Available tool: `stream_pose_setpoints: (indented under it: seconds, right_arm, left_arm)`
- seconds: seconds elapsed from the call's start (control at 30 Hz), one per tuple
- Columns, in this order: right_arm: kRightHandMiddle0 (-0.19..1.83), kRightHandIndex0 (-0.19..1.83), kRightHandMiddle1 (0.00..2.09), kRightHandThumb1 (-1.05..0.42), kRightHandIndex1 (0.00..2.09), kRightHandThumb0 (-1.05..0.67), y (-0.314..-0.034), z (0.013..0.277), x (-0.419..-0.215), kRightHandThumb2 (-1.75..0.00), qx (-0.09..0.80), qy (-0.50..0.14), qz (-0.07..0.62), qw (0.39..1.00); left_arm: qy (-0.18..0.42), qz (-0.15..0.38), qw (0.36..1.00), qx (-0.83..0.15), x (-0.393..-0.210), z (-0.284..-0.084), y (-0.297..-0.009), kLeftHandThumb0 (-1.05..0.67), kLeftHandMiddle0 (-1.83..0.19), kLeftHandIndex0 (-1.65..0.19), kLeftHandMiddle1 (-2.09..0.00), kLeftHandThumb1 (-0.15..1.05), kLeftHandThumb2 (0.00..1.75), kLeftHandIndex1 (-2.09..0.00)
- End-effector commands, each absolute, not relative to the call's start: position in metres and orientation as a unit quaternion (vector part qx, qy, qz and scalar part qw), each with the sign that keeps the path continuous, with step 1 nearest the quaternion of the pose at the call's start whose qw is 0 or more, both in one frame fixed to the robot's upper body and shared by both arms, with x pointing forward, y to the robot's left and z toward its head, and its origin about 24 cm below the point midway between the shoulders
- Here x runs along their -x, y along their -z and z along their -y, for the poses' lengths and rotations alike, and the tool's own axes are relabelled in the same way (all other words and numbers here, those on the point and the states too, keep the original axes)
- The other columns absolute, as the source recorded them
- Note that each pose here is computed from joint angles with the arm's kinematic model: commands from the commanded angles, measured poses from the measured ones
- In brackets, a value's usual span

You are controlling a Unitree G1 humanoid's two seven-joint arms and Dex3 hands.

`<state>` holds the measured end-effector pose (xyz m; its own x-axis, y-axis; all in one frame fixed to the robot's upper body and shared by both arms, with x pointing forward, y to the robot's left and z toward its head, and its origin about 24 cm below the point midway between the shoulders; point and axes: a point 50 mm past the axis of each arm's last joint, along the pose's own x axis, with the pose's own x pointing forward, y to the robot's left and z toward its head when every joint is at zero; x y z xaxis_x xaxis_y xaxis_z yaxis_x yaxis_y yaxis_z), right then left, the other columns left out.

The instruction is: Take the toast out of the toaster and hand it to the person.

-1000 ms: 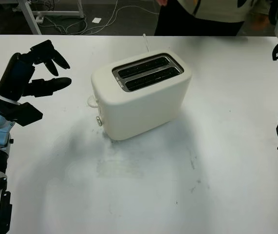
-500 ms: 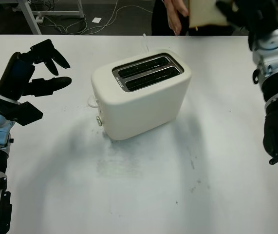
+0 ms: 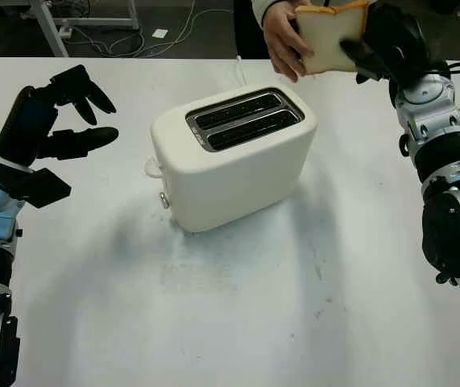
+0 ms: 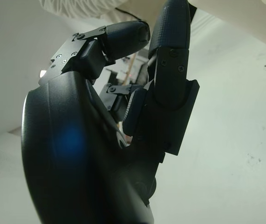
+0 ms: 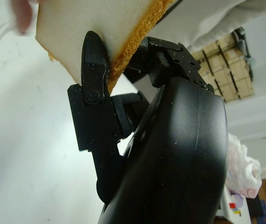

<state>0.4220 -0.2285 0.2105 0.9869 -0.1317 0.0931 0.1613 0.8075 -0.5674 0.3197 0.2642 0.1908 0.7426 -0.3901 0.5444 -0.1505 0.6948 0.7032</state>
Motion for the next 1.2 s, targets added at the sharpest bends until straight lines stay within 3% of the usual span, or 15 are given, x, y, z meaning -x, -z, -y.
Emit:
stream_pose_setpoints:
  seconds: [0.0, 0.23, 0.9, 0.97, 1.0, 1.03, 1.1, 1.13, 1.17]
  right_arm:
    - [0.43, 0.75, 1.75, -0.92, 1.75, -0.28, -0.197, 0.227, -0.421, -0.36, 0.304, 0.074, 0.001, 0.95]
    - [0.36, 0.62, 1.75, -0.92, 1.75, -0.19, -0.181, 0.224, -0.42, -0.4, 0.289, 0.052, -0.016, 0.956]
    - [0.46, 0.69, 1.75, -0.92, 1.75, -0.25, -0.173, 0.221, -0.419, -0.42, 0.301, 0.042, -0.021, 0.952]
    - [0.47, 0.69, 1.75, -0.92, 1.75, -0.27, -0.173, 0.221, -0.418, -0.37, 0.292, 0.05, -0.01, 0.955]
    - [0.51, 0.63, 1.64, -0.92, 1.75, -0.32, -0.173, 0.222, -0.418, -0.29, 0.287, 0.055, -0.004, 0.956]
    - [0.55, 0.58, 1.18, -0.92, 1.37, -0.45, -0.173, 0.222, -0.418, -0.16, 0.284, 0.059, -0.001, 0.957]
    - [0.62, 0.58, 0.46, -0.92, 0.65, -0.61, -0.175, 0.221, -0.418, -0.06, 0.312, 0.047, 0.0, 0.949]
    - [0.43, 0.42, 0.19, -0.92, 0.28, -0.74, -0.177, 0.22, -0.418, -0.05, 0.329, 0.037, 0.002, 0.944]
    - [0.32, 0.33, 0.1, -0.92, 0.14, -0.8, -0.179, 0.22, -0.418, -0.04, 0.338, 0.026, 0.006, 0.941]
  left_arm:
    - [0.068, 0.351, 0.85, -0.387, -0.318, -0.267, -0.191, -0.78, -0.59, -0.46, -1.61, 0.92, 0.2, -1.44]
    - [0.067, 0.351, 0.85, -0.387, -0.318, -0.268, -0.191, -0.78, -0.59, -0.46, -1.61, 0.92, 0.2, -1.44]
    - [0.064, 0.347, 0.852, -0.386, -0.317, -0.269, -0.189, -0.79, -0.57, -0.45, -1.61, 0.92, 0.22, -1.43]
    - [0.064, 0.348, 0.852, -0.386, -0.317, -0.269, -0.188, -0.78, -0.58, -0.45, -1.61, 0.92, 0.22, -1.43]
    - [0.064, 0.348, 0.852, -0.387, -0.317, -0.269, -0.188, -0.78, -0.57, -0.45, -1.61, 0.92, 0.22, -1.42]
    - [0.064, 0.347, 0.851, -0.388, -0.317, -0.269, -0.188, -0.78, -0.57, -0.45, -1.61, 0.92, 0.22, -1.42]
    - [0.064, 0.346, 0.852, -0.387, -0.317, -0.269, -0.188, -0.78, -0.57, -0.45, -1.61, 0.92, 0.23, -1.42]
    - [0.064, 0.346, 0.853, -0.386, -0.317, -0.269, -0.188, -0.79, -0.57, -0.45, -1.61, 0.92, 0.23, -1.42]
    - [0.064, 0.345, 0.854, -0.385, -0.317, -0.269, -0.188, -0.79, -0.57, -0.45, -1.61, 0.92, 0.23, -1.42]
